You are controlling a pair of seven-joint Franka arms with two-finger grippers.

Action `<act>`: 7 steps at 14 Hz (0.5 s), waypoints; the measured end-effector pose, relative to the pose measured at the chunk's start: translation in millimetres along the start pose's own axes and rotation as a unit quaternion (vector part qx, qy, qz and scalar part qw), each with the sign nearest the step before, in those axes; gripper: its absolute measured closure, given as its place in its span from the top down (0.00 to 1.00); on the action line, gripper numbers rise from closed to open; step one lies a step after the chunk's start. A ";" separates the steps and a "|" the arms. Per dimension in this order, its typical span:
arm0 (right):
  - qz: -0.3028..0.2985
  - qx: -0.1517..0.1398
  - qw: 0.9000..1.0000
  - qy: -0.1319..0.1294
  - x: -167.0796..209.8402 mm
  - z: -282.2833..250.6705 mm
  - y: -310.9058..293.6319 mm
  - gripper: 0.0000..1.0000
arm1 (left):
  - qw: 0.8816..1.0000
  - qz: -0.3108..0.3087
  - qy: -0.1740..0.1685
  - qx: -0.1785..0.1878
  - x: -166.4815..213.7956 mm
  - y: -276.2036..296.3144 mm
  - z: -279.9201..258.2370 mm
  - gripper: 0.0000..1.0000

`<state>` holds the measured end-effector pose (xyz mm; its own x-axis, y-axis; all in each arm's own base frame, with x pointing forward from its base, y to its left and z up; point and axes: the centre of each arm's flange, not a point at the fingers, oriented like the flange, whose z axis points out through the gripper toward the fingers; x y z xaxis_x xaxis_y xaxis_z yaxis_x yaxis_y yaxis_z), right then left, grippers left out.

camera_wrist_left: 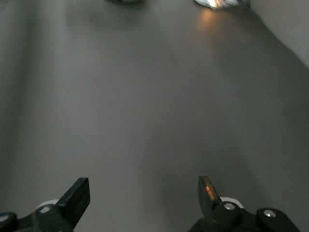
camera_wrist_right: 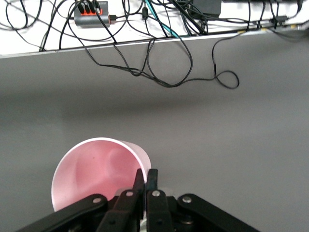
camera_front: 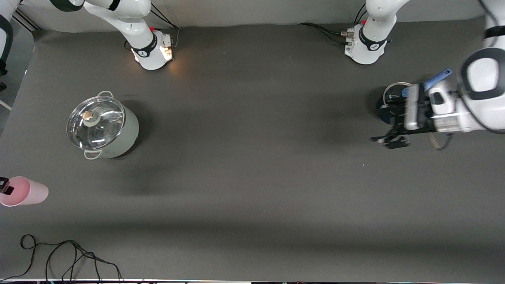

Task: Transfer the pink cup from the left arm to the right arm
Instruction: 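Carry the cup with the right gripper while the left gripper returns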

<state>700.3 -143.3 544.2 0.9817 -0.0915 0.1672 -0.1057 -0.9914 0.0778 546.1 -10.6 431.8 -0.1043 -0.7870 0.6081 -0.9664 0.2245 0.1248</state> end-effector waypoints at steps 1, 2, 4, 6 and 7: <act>-0.016 -0.001 1.000 0.005 1.0 10.4 0.5 0.03 | 0.999 -0.027 -0.026 -0.019 -16.0 12.7 -13.1 1.00; -0.024 0.001 1.000 0.012 2.0 25.5 -2.6 0.03 | 0.996 -0.059 -0.062 -0.037 -25.0 23.7 -27.0 1.00; -0.035 0.009 0.999 0.025 -0.4 73.6 -13.0 0.03 | 0.982 -0.130 -0.132 -0.046 -23.4 35.5 -56.9 1.00; -0.050 0.041 0.998 0.017 -13.5 126.4 -19.3 0.03 | 0.959 -0.216 -0.180 -0.025 -14.4 41.7 -86.8 1.00; -0.058 0.062 0.996 0.009 -20.3 143.5 -17.8 0.03 | 0.945 -0.261 -0.198 -0.003 -12.5 43.9 -103.7 1.00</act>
<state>705.1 -137.3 398.4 0.9829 0.0255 0.1825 0.0304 -0.9992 -0.0241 529.3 68.7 510.9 0.3043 -0.9447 0.1219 -0.9094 -0.2501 0.3324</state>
